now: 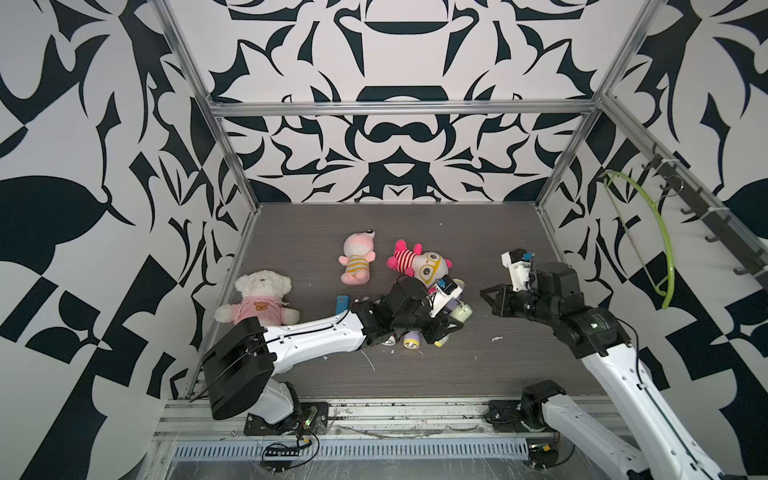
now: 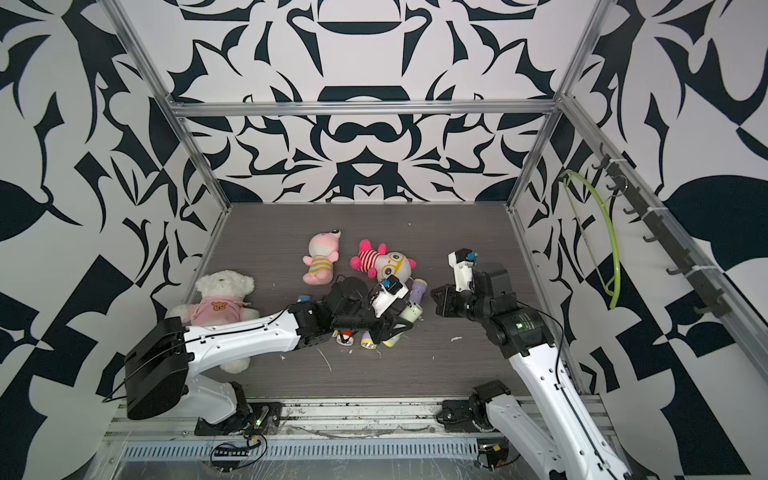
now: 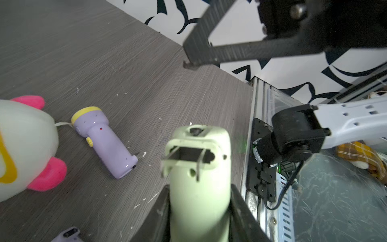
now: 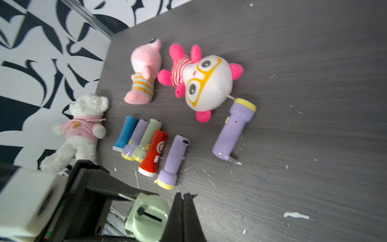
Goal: Close the plug at the bottom of the flashlight
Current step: Pick up the flashlight from the center of the board, then close the plug of the flashlight.
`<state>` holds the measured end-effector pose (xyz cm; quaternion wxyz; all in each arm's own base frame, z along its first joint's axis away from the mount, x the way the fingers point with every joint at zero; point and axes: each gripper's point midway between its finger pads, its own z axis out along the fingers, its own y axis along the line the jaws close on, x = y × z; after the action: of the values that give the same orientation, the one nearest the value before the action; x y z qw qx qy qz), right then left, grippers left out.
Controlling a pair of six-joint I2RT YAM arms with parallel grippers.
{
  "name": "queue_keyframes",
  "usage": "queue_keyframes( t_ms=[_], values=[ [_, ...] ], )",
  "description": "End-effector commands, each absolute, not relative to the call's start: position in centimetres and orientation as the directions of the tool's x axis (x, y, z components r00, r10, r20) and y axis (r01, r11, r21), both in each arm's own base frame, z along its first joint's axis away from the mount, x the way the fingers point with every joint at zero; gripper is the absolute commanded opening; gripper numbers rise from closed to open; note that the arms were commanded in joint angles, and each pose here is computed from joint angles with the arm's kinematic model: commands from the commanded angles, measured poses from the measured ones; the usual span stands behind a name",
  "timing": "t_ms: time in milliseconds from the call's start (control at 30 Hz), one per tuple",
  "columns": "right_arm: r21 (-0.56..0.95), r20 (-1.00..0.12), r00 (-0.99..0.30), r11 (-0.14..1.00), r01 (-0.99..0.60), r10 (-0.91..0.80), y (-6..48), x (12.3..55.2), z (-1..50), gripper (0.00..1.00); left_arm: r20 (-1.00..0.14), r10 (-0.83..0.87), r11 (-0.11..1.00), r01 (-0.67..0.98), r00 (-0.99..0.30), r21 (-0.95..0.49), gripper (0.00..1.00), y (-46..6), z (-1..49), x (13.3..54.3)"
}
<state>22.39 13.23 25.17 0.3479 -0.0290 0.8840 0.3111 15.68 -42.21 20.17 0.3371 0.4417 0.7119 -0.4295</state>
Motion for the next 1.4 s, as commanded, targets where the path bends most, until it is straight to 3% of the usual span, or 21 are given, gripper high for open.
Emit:
queue_keyframes(
  t_ms=[0,167,567,1033,1367],
  values=[
    [0.538,-0.74,-0.662,0.698,-0.473,0.121,15.5,21.7,30.3,0.02,-0.931,0.251,0.108,0.963,-0.265,-0.245,0.18,-42.0,24.7,14.2],
    [0.621,-0.721,-0.691,0.494,-0.608,0.055,18.4,19.1,32.0,0.19,-0.94,0.236,0.129,0.966,-0.248,-0.223,0.18,-41.2,25.3,14.3],
    [0.642,-0.695,-0.716,0.51,-0.573,0.071,18.0,18.2,32.2,0.31,-0.959,0.209,0.193,0.969,-0.191,-0.151,0.17,-39.7,26.5,15.4],
    [0.733,-0.527,-0.844,0.557,-0.391,0.101,17.8,19.1,30.1,0.35,-0.966,0.216,0.222,0.97,-0.144,-0.095,0.19,-39.0,27.6,15.8],
    [0.762,-0.524,-0.843,0.511,-0.398,0.125,18.5,19.1,32.7,0.43,-0.961,0.237,0.238,0.968,-0.141,-0.083,0.2,-39.2,27.2,16.2]
  ],
)
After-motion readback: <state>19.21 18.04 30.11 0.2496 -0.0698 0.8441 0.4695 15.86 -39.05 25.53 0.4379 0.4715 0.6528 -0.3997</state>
